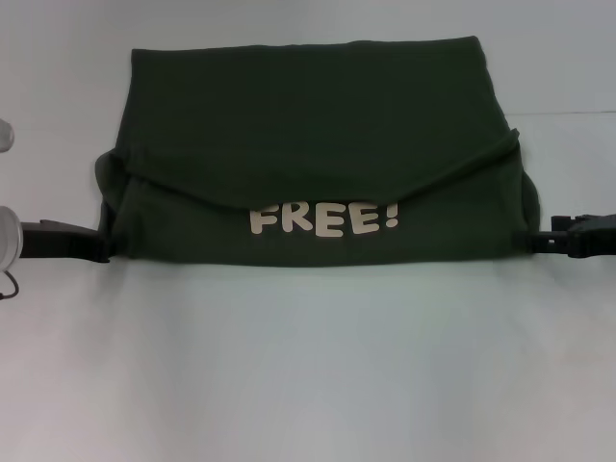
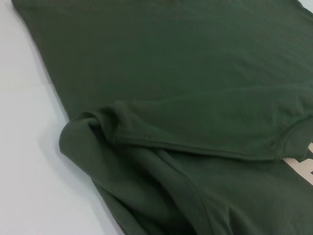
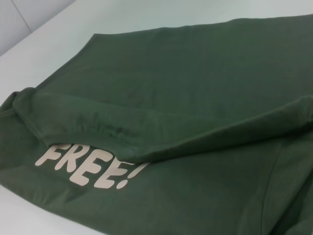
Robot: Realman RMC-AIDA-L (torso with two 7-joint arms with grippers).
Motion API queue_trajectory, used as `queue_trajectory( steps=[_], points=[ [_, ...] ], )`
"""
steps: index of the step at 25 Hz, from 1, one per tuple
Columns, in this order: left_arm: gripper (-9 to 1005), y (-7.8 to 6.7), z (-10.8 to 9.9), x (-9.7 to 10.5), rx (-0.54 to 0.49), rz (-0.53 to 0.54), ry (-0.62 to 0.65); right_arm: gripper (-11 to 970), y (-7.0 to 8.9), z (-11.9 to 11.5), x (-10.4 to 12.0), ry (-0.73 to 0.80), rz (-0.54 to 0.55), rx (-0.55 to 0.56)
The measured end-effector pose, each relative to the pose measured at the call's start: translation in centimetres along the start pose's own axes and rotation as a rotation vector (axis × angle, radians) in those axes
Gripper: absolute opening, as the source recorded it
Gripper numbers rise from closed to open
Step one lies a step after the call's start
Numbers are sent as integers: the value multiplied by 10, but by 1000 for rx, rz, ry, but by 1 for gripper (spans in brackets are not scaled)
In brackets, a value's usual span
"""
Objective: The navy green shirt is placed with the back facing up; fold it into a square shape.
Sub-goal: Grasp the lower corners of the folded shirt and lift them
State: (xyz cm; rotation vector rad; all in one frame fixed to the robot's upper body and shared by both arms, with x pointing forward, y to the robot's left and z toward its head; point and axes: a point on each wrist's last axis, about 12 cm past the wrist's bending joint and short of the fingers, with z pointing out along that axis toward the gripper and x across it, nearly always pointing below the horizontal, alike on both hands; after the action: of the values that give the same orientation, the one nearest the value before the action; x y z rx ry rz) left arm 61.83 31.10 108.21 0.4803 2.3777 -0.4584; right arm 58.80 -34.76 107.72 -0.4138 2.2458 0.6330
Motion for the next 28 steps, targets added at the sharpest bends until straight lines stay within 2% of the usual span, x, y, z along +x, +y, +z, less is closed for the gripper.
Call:
queue_trajectory(
  steps=[12, 28],
  points=[
    [44, -4, 3, -6, 11, 12, -1, 931, 8, 15, -33, 99, 74, 8],
    [45, -5, 3, -7, 19, 13, -2, 930, 6, 16, -35, 152, 152, 37]
  ],
)
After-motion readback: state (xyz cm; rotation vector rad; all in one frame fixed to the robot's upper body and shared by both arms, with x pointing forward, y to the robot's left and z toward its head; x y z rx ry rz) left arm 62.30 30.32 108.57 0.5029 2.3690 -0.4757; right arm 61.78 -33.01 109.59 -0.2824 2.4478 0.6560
